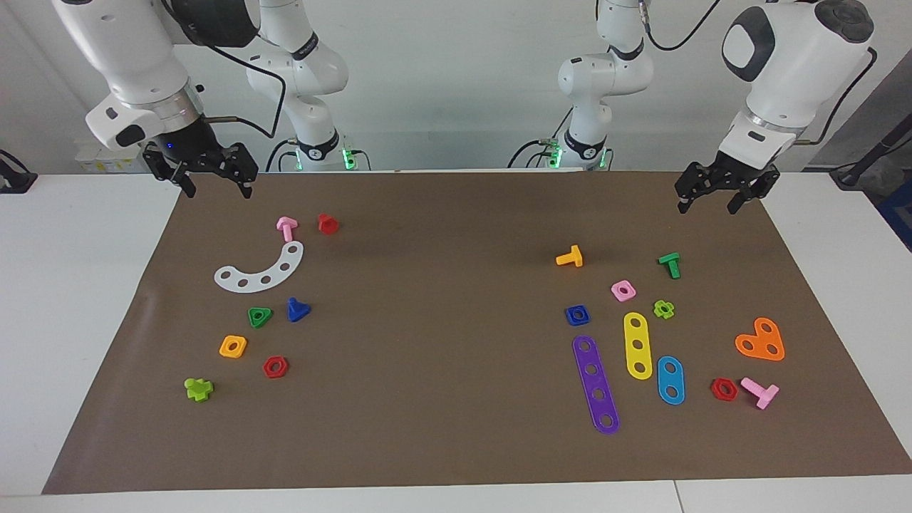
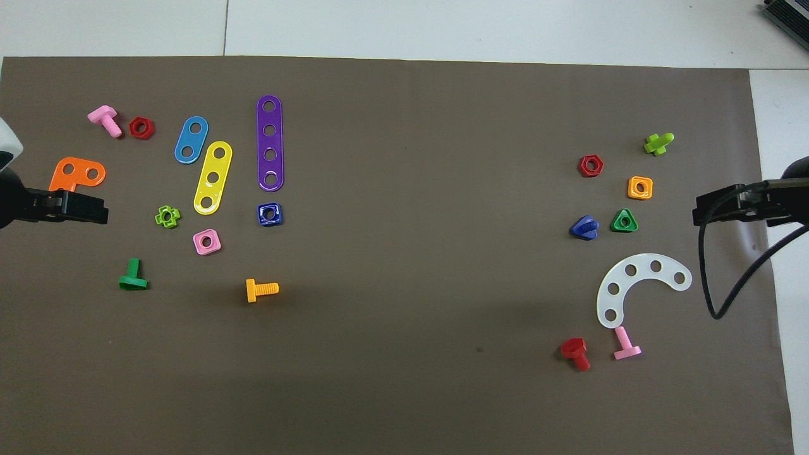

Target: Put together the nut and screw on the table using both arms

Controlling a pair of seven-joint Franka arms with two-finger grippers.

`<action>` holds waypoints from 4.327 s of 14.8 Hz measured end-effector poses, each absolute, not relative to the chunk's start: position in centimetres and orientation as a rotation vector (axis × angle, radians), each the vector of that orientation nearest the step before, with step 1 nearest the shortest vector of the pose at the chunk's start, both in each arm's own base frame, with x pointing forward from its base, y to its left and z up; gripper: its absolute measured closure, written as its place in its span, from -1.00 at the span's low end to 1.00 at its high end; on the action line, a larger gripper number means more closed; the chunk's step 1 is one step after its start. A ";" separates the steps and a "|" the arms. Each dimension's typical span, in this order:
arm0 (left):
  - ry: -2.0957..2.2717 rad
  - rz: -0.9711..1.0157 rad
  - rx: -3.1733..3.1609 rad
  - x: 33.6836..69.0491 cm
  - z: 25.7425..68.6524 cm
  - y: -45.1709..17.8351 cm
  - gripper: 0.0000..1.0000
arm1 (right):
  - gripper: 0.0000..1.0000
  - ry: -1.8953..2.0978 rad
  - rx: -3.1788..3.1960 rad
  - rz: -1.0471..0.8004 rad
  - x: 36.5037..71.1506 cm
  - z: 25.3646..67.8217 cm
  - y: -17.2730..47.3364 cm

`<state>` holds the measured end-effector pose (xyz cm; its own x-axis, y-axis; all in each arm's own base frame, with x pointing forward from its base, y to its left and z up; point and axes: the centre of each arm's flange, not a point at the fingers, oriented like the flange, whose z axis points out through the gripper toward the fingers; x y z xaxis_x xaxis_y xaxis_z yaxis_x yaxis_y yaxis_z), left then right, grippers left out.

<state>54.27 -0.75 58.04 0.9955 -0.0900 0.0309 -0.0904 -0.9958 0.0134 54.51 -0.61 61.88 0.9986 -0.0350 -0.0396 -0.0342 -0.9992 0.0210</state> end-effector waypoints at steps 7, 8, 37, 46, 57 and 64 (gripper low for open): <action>-0.141 0.047 3.123 54.3 58.0 -0.7 -1.00 | -1.00 -0.060 3.121 -0.062 54.5 61.9 -0.6; -0.141 0.047 3.123 54.3 58.0 -0.7 -1.00 | -1.00 -0.060 3.121 -0.062 54.5 61.9 -0.6; -0.141 0.047 3.123 54.3 58.0 -0.7 -1.00 | -0.02 0.248 3.149 0.143 56.8 30.3 2.5; -0.141 0.047 3.123 54.3 58.0 -0.7 -1.00 | 0.31 0.247 3.149 0.143 56.8 30.3 2.5; -0.141 0.047 3.123 54.3 58.0 -0.7 -1.00 | 0.61 0.246 3.149 0.146 56.8 30.3 2.4; -0.141 0.047 3.123 54.3 58.0 -0.7 -1.00 | 0.61 0.043 3.185 0.126 59.7 39.6 5.8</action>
